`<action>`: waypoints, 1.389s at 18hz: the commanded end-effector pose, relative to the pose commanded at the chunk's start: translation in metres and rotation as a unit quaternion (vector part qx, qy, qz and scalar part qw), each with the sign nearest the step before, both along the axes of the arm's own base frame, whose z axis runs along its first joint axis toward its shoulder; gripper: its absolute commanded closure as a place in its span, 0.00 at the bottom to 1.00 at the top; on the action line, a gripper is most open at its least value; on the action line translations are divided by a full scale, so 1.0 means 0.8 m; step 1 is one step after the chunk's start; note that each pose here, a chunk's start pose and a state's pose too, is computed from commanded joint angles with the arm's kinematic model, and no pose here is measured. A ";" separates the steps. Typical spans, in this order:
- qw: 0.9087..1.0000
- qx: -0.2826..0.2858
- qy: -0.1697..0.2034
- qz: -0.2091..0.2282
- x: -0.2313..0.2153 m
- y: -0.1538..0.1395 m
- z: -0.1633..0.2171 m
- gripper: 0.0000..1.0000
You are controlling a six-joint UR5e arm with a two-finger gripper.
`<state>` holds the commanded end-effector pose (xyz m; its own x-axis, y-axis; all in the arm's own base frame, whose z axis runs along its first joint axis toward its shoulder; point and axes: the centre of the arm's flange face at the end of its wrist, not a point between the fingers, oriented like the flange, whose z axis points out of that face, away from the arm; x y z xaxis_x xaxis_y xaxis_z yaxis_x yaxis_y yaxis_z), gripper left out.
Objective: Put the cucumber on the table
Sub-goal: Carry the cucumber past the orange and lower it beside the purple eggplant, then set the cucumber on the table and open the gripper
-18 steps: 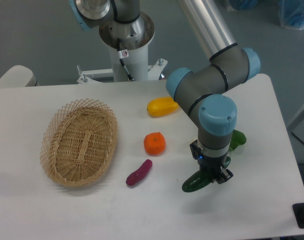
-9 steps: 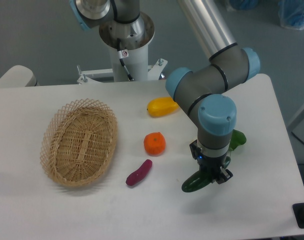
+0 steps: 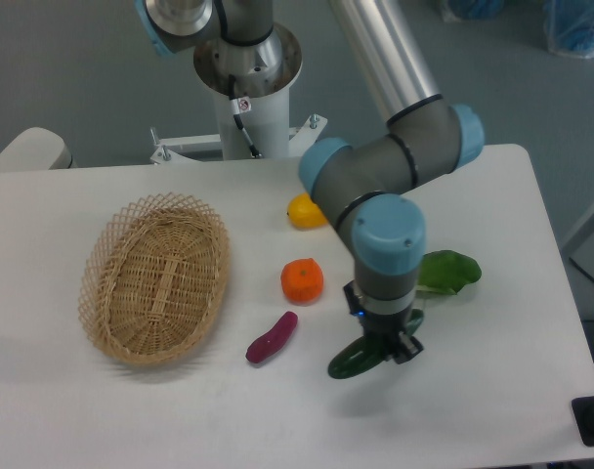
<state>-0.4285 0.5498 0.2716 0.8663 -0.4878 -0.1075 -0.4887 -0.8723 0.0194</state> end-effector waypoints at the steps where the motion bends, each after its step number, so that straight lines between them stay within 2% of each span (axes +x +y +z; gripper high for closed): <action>1: 1.000 -0.003 -0.002 -0.003 0.009 0.001 -0.006 0.75; 3: 1.000 0.000 -0.001 -0.012 0.029 0.009 -0.018 0.75; 5: 1.000 0.008 0.006 -0.003 0.040 0.015 -0.024 0.75; 11: 1.000 -0.001 -0.008 -0.006 0.090 0.039 -0.047 0.74; 15: 1.000 -0.005 -0.011 -0.007 0.094 0.041 -0.057 0.72; 19: 1.000 -0.006 -0.013 -0.001 0.092 0.044 -0.063 0.65; 25: 1.000 -0.009 -0.001 0.013 0.086 0.060 -0.068 0.65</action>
